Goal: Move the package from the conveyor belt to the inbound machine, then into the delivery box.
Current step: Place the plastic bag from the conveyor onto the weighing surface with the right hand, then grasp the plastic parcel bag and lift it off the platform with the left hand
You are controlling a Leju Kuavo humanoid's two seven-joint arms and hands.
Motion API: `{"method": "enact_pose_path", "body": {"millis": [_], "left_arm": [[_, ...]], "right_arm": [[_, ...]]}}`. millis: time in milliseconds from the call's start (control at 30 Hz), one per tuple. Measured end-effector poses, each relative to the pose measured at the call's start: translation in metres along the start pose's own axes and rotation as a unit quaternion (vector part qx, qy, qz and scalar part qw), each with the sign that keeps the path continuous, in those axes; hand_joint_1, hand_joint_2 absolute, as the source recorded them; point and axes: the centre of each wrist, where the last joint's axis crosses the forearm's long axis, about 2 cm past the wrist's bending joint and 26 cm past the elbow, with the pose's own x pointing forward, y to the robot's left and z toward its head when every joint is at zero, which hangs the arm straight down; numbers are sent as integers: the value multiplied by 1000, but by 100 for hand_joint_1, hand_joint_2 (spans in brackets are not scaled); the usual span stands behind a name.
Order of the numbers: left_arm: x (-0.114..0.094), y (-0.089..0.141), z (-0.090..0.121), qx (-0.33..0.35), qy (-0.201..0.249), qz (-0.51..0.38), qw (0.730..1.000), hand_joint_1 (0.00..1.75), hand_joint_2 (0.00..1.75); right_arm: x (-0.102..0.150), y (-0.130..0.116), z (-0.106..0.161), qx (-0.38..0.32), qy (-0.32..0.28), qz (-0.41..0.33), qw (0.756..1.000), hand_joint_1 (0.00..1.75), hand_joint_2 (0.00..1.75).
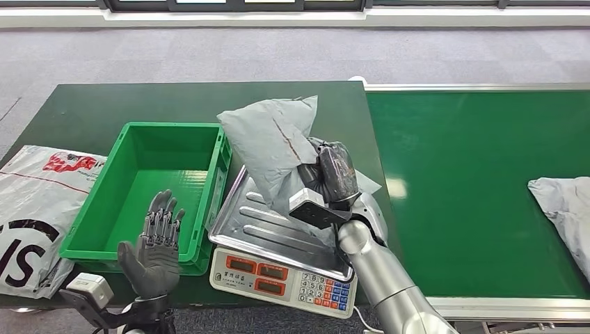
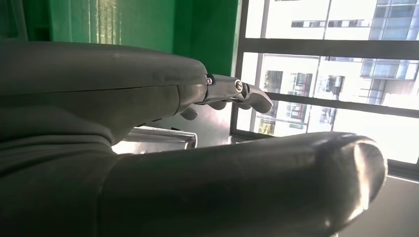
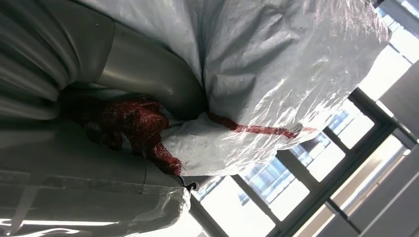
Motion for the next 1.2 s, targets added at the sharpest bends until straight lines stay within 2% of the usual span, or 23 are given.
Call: {"method": "enact_pose_path", "body": {"millis": [67, 100, 400, 633, 933, 1100, 1200], "left_arm": [[0, 0, -1, 0, -1, 0, 1000, 0, 0], [0, 0, -1, 0, -1, 1, 1000, 0, 0], [0, -1, -1, -3, -1, 4, 1000, 0, 0], [0, -2, -4, -5, 0, 6, 1000, 0, 0], [1, -2, -3, -3, 0, 3, 1000, 0, 0], [5, -1, 1, 3, 5, -15, 1000, 0, 0], [7, 0, 1, 24, 16, -62, 998, 0, 0]], "right_arm": [[0, 5, -3, 6, 2, -2, 1000, 7, 175], [0, 8, -4, 8, 5, 0, 1000, 0, 175], [-4, 16, -1, 23, 28, 16, 999, 0, 175], [-3, 15, -3, 25, 33, -2, 999, 0, 175], [6, 4, -9, 11, 28, -20, 999, 0, 175], [15, 0, 0, 1, 28, -46, 999, 0, 175], [26, -5, 10, -25, 12, -40, 999, 0, 175]]}}
